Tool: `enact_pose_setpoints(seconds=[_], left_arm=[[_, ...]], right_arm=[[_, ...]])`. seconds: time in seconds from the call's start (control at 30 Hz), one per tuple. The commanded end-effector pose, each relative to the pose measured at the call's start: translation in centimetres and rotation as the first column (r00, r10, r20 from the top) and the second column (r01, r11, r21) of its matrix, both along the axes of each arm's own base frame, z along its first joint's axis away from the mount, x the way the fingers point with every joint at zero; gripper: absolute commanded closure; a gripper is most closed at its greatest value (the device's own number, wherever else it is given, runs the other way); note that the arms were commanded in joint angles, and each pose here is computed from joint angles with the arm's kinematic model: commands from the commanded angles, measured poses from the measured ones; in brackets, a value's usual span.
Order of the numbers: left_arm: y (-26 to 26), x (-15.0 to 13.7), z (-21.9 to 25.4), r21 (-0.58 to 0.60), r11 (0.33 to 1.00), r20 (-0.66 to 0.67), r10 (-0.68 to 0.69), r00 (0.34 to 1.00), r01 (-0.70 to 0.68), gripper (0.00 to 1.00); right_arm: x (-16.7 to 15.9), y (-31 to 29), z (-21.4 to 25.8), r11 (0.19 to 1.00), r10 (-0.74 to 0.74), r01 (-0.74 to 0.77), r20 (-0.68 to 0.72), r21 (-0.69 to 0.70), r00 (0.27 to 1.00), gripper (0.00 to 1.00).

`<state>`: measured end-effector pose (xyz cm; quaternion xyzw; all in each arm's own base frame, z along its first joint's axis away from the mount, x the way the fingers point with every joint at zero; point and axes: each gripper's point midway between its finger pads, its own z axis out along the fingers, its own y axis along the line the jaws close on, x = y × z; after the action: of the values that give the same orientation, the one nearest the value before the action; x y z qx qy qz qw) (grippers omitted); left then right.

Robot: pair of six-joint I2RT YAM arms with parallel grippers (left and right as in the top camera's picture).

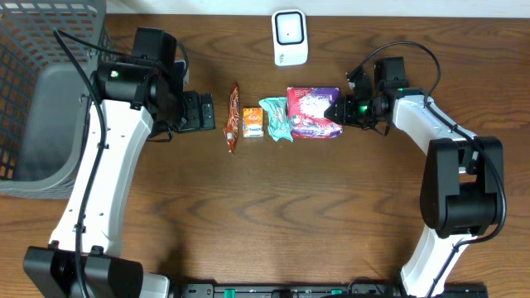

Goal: Scan the item barcode
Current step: 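Grasp the purple-and-red box with the right gripper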

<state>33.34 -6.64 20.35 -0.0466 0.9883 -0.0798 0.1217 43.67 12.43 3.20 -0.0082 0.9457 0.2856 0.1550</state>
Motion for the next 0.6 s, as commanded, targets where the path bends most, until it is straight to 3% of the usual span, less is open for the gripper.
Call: enact_pose_setpoints(seconds=[0.0,0.2,0.57], left_arm=[[0.2,-0.1,-0.2,0.01,1.0,-0.008,0.008,1.0,-0.008,0.02],[0.2,-0.1,-0.2,0.01,1.0,-0.008,0.008,1.0,-0.008,0.02],[0.2,-0.1,-0.2,0.01,1.0,-0.008,0.008,1.0,-0.008,0.02]], right_arm=[[0.1,0.5,-0.4,1.0,0.017,-0.016,-0.008,0.008,1.0,0.58],[-0.1,0.4,-0.7,1.0,0.016,-0.016,-0.015,0.003,1.0,0.48],[-1.2,0.4,-2.3,1.0,0.017,-0.017,-0.024,0.007,1.0,0.49]])
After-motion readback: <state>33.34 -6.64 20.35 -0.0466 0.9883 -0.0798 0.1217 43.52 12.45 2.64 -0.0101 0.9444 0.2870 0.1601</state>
